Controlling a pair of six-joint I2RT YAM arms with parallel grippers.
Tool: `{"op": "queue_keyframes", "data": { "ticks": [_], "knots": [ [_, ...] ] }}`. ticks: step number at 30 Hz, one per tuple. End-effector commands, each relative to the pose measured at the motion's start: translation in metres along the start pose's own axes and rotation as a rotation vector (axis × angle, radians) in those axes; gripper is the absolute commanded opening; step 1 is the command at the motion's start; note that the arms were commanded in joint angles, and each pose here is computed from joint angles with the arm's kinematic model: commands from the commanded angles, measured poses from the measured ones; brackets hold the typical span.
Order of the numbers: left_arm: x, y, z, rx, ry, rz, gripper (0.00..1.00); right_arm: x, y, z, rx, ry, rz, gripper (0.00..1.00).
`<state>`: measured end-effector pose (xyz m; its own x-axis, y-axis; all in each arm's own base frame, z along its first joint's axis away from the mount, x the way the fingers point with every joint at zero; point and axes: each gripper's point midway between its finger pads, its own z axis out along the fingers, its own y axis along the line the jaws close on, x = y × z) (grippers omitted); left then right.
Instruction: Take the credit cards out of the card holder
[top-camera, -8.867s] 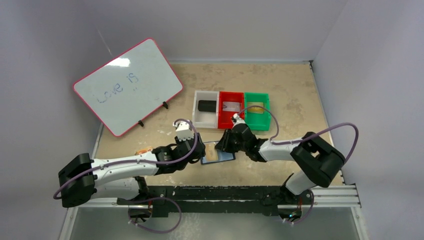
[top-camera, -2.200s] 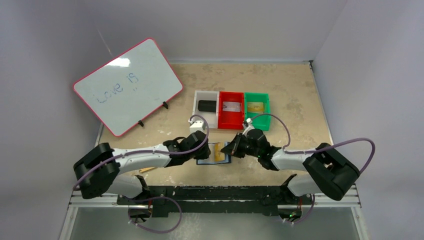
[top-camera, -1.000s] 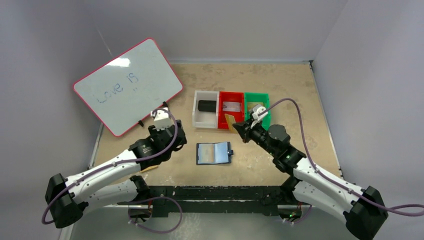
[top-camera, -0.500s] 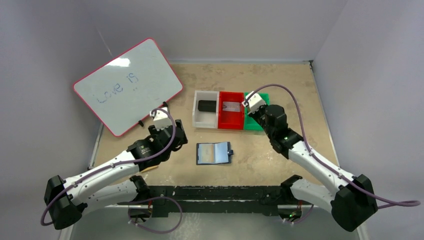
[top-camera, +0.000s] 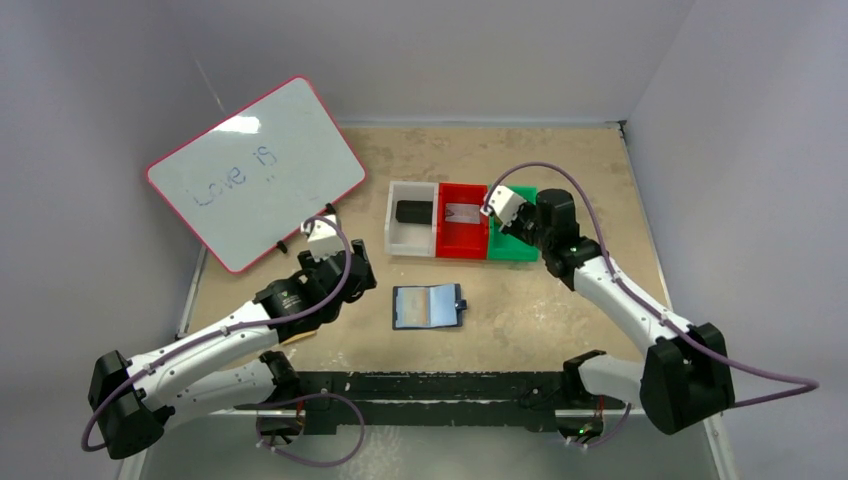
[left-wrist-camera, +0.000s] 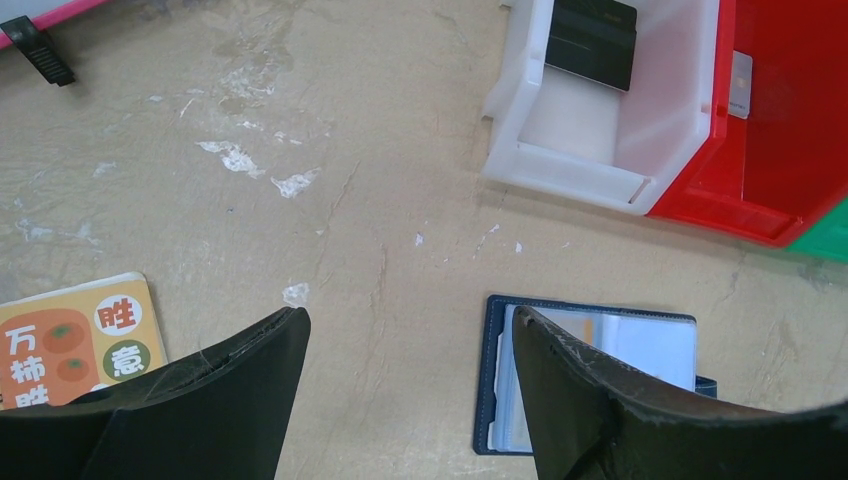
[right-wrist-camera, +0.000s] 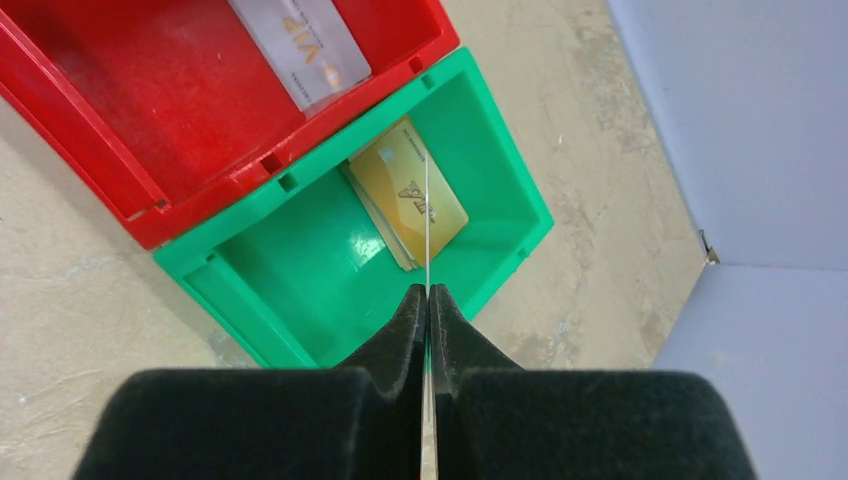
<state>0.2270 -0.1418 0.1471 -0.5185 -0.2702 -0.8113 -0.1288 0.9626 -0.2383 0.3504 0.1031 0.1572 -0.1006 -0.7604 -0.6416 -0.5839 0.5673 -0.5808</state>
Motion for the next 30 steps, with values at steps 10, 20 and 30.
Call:
{"op": "queue_keyframes", "data": {
  "ticks": [10, 20, 30],
  "knots": [
    [-0.009, 0.000, -0.007, 0.033, -0.025, -0.021, 0.75, 0.005, -0.028, 0.038, -0.055, -0.012, -0.124, 0.00],
    [-0.012, 0.000, -0.009, 0.031, -0.027, -0.018, 0.75, 0.007, -0.019, 0.067, -0.161, 0.002, -0.181, 0.00],
    [-0.021, 0.004, -0.015, 0.017, -0.040, -0.012, 0.75, 0.019, -0.008, 0.092, -0.211, -0.020, -0.219, 0.00]
  ]
}}
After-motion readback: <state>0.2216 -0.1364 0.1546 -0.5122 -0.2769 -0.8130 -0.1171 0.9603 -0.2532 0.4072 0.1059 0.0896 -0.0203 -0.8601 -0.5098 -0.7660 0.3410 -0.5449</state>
